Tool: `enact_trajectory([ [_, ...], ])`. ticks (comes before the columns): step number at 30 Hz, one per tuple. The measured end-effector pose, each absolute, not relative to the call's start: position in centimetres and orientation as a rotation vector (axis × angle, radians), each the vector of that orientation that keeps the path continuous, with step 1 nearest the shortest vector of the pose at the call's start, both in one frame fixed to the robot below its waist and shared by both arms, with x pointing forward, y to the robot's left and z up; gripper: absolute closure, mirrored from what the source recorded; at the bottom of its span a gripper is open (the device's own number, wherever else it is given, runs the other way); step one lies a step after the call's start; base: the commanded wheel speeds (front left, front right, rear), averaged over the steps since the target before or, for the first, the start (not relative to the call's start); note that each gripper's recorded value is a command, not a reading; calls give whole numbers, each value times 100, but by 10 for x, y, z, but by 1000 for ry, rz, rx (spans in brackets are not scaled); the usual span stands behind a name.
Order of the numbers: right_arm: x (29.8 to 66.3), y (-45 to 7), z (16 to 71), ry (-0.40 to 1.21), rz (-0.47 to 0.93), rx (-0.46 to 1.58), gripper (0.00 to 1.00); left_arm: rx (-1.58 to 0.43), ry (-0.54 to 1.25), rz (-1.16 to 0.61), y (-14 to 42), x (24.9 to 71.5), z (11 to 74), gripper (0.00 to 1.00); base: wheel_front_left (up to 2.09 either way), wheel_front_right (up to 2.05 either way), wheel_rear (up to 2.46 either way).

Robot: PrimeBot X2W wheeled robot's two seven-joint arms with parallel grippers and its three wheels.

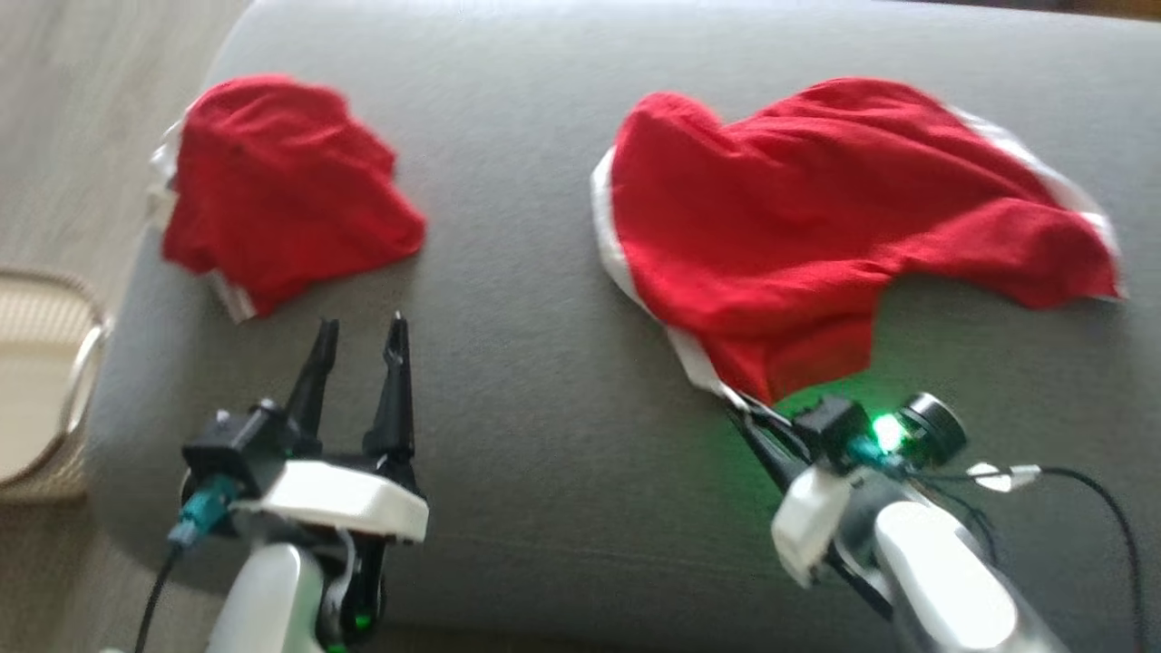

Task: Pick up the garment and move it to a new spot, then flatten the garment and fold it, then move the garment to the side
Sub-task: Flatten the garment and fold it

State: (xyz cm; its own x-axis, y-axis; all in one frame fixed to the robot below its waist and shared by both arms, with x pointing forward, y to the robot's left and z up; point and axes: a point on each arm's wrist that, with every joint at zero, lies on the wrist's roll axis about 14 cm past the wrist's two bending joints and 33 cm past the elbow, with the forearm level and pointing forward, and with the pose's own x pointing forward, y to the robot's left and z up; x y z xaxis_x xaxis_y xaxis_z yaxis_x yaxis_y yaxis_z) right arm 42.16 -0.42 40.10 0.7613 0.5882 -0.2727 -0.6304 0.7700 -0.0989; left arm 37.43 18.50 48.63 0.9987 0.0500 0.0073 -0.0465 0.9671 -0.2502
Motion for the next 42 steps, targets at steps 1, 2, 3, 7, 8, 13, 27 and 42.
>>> enact_trajectory([
  [1, 417, -16, 400, 240, 656, -217, 100, -254, -6, 30, 179, 373, 484, 0, 0, 0, 0],
  [2, 415, -30, 401, 244, 638, -245, 100, -258, -2, 12, 174, 373, 483, 0, 0, 0, 0],
  [3, 415, -44, 404, 244, 615, -273, 100, -262, -1, -2, 169, 373, 483, 0, 0, 0, 0],
  [7, 414, -97, 426, 225, 502, -319, 100, -271, -27, -60, 151, 379, 493, 0, 0, 0, 0],
  [8, 411, -106, 431, 223, 480, -323, 100, -274, -33, -80, 145, 381, 495, 0, 0, 0, 0],
  [13, 390, -160, 433, 281, 334, -323, 100, -281, -51, -157, 120, 387, 504, 0, 0, 0, 0],
  [27, 373, -208, 472, 153, 48, -186, 0, -273, -29, -258, 88, 386, 500, 0, 0, 0, 0],
  [42, 376, -210, 510, -56, -4, -74, 0, -273, 11, -367, 49, 411, 489, 0, 0, 0, 0],
])
